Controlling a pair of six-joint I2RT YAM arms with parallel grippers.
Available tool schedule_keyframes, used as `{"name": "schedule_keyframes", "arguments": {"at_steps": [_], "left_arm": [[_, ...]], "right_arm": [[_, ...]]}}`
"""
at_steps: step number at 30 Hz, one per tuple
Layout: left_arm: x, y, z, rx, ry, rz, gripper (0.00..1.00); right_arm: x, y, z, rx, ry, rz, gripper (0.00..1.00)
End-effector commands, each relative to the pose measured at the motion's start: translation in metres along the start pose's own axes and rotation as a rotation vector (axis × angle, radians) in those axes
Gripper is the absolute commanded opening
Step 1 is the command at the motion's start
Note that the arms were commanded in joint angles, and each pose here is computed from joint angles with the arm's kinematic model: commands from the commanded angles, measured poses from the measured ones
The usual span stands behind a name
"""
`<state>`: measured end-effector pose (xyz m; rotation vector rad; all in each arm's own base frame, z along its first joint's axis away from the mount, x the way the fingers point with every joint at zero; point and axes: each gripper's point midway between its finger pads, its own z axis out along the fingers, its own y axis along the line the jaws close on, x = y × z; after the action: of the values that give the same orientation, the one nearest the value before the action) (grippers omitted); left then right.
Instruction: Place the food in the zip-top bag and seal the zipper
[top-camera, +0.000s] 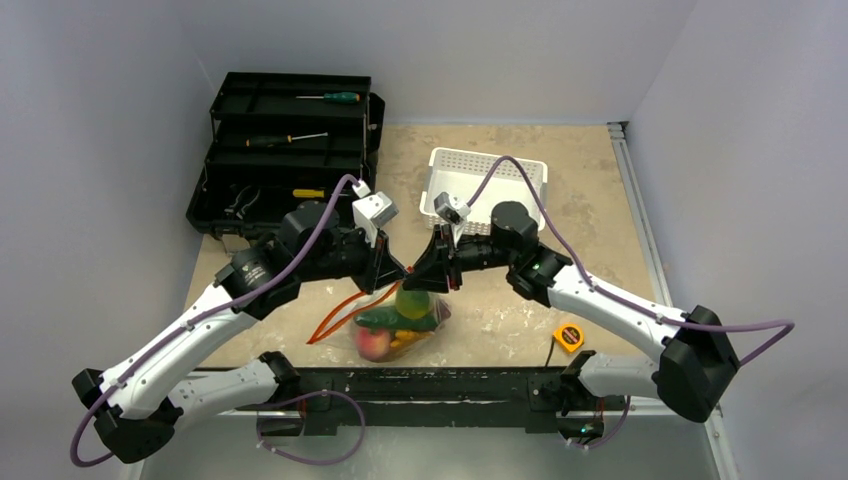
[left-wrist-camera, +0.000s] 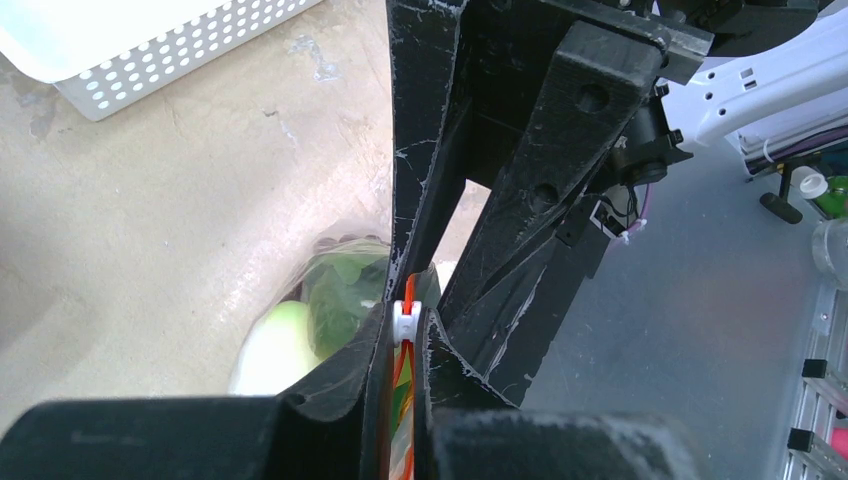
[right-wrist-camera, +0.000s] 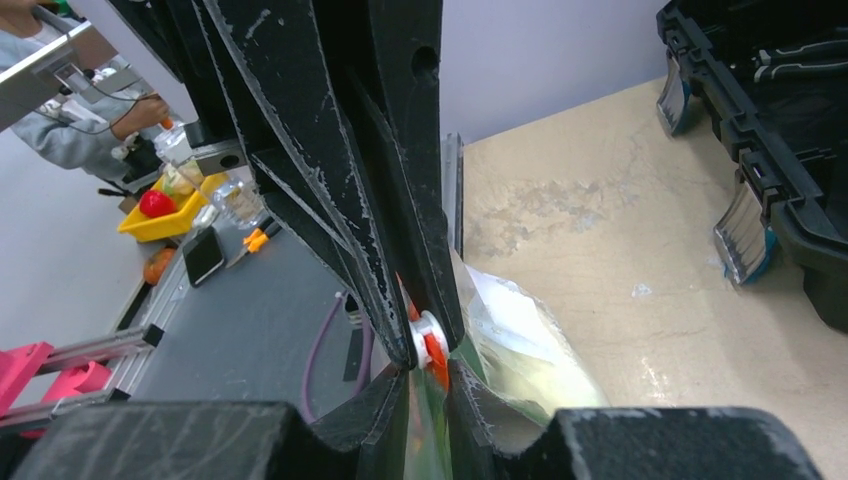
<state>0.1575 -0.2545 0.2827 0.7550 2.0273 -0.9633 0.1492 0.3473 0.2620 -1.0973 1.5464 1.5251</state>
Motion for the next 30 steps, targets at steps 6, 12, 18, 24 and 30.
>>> {"name": "schedule_keyframes", "arguments": {"at_steps": [6, 12, 18, 24, 30], "left_arm": [[-0.009, -0.007, -0.003, 0.040, -0.045, 0.009, 0.00], [-0.004, -0.002, -0.005, 0.014, -0.032, 0.002, 0.00], [0.002, 0.006, -0.005, -0.026, -0.016, -0.007, 0.00], [0.009, 0.013, -0.003, -0.054, 0.001, -0.017, 0.00], [0.010, 0.014, -0.003, -0.052, 0.002, -0.024, 0.00]], "right_arm": [[-0.023, 0.001, 0.007, -0.003, -0.033, -0.063, 0.00], [-0.032, -0.016, -0.001, 0.147, -0.145, 0.009, 0.00], [-0.046, -0.024, -0.019, 0.284, -0.300, 0.128, 0.00], [-0.055, -0.013, -0.029, 0.262, -0.400, 0.191, 0.00], [-0.057, -0.012, -0.032, 0.271, -0.418, 0.189, 0.00]]}}
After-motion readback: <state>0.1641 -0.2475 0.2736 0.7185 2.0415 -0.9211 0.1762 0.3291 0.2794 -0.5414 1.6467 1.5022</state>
